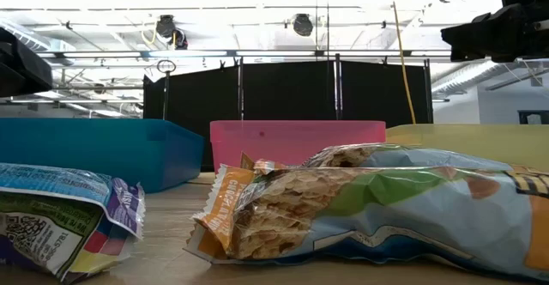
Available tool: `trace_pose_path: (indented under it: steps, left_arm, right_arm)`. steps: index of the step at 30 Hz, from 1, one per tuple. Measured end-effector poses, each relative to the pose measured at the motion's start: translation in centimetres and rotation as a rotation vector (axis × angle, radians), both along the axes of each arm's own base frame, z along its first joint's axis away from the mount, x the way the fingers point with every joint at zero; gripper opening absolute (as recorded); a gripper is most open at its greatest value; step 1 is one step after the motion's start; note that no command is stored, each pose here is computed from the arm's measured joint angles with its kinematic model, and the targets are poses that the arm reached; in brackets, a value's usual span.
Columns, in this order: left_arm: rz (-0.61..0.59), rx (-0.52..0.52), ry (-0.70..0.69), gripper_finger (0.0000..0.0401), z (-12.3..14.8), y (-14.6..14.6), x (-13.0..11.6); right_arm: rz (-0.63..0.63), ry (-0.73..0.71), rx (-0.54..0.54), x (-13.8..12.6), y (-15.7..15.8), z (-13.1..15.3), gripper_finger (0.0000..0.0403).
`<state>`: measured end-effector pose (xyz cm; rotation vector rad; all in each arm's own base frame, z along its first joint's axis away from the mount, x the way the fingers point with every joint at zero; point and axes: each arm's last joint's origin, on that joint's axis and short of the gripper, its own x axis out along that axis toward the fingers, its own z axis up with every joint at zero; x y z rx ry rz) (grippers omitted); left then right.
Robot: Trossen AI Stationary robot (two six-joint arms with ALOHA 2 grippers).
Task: Pick and place Granola Bars by type
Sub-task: Put the blue granola bar into the blue bin
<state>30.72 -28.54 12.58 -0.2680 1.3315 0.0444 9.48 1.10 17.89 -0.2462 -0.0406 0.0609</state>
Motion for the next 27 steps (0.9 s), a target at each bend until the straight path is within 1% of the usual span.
trace_pose_path:
  steps: [3,6,8,11,15,16,17,19,21,22,25,27]
  left_arm:
    - [0.007,0.018,-0.008,0.0288,-0.3,0.0,0.1]
    - [0.024,0.017,-0.005,0.0262,-0.2,0.3,0.2]
    - [0.040,0.015,0.004,0.0229,-0.1,0.5,0.2]
    - [0.047,0.011,0.026,0.0164,-0.2,0.8,0.3]
    - [-0.025,0.054,0.024,0.0063,-0.2,1.2,0.3]
    - [-0.045,0.058,0.022,0.0043,0.1,1.3,0.4]
    - [-0.064,0.061,0.019,0.0039,0.5,1.3,0.4]
    - [-0.080,0.074,0.020,0.0039,1.5,1.6,0.3]
    - [-0.075,0.144,-0.008,0.0038,2.8,2.3,0.0]
    - [-0.070,0.164,-0.028,0.0041,4.0,2.7,0.0]
    - [-0.045,0.220,-0.142,0.0050,9.4,3.8,-0.8]
    - [-0.006,0.316,-0.182,0.0044,12.7,5.0,-2.4]
  right_arm:
    - [0.000,-0.001,-0.001,0.0,0.0,0.0,0.0000]
    - [0.001,-0.001,-0.001,0.0,0.0,0.0,0.0000]
    - [0.011,-0.001,-0.002,0.0,0.0,0.0,0.0000]
    - [0.046,-0.001,-0.003,0.0,0.1,0.0,0.0000]
    - [0.050,-0.006,-0.010,0.0,0.1,0.0,0.0000]
    - [0.049,-0.011,-0.016,0.0,0.1,0.1,0.0000]
    - [0.049,-0.012,-0.024,0.0,0.1,0.1,0.0000]
    - [0.048,-0.012,-0.029,0.0,0.1,0.1,0.0000]
    - [0.048,-0.014,-0.040,0.0,0.1,0.1,0.0000]
    - [0.048,-0.016,-0.046,0.0,0.1,0.1,0.0000]
    - [0.047,-0.021,-0.058,0.0,0.1,0.1,0.0000]
    - [0.047,-0.023,-0.066,0.0,0.1,0.1,0.0000]
